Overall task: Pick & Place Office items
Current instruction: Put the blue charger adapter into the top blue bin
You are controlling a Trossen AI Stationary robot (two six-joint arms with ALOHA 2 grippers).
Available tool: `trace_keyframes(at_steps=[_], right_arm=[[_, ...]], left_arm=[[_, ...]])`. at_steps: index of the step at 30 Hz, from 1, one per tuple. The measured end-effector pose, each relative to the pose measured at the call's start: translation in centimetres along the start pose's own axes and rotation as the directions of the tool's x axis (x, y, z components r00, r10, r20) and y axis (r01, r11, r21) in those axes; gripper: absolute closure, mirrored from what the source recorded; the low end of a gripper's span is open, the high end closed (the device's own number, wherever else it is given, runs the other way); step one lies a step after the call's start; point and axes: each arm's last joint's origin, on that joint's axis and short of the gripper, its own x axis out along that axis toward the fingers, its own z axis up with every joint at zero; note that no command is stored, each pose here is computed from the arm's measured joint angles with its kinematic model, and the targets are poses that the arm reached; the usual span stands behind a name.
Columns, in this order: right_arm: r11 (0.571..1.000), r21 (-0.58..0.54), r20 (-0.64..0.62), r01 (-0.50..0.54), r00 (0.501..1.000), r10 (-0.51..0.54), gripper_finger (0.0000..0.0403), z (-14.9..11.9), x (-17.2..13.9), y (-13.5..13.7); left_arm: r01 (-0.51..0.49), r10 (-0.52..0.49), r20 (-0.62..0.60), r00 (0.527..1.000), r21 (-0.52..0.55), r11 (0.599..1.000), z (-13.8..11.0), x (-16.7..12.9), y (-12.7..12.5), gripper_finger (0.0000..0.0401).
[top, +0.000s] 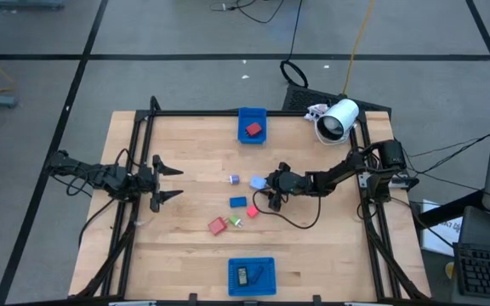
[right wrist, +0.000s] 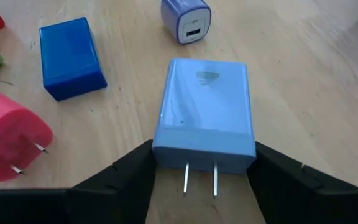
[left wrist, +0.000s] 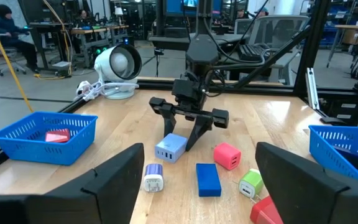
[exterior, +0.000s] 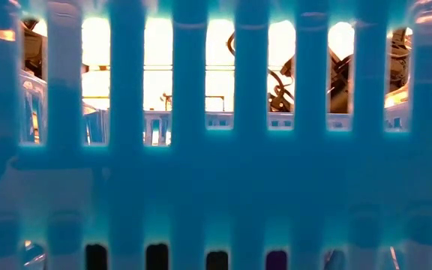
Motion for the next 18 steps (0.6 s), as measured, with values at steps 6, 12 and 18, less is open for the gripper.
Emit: trace_keyframes(at_steps=[6, 12, 18], right_arm=[[0.998, 0.069, 0.006, -0.001, 1.000, 0.000, 0.0129, 0.05, -0.01, 0.05], [0.997, 0.080, 0.082, -0.010, 0.997, 0.004, 0.0092, 0.80, -0.02, 0.05], [0.996, 0.086, 0.083, 0.031, 0.996, -0.038, 0.0090, 0.88, 0.06, -0.41]], left_arm=[[0.000, 0.000, 0.000, 1.000, 0.000, 1.000, 0.00, 0.00, 0.00, 0.0076], [0.000, 0.000, 0.000, 1.000, 0.000, 1.000, 0.00, 0.00, 0.00, 0.0074], [0.000, 0.000, 0.000, 1.000, 0.000, 1.000, 0.00, 0.00, 0.00, 0.0086]])
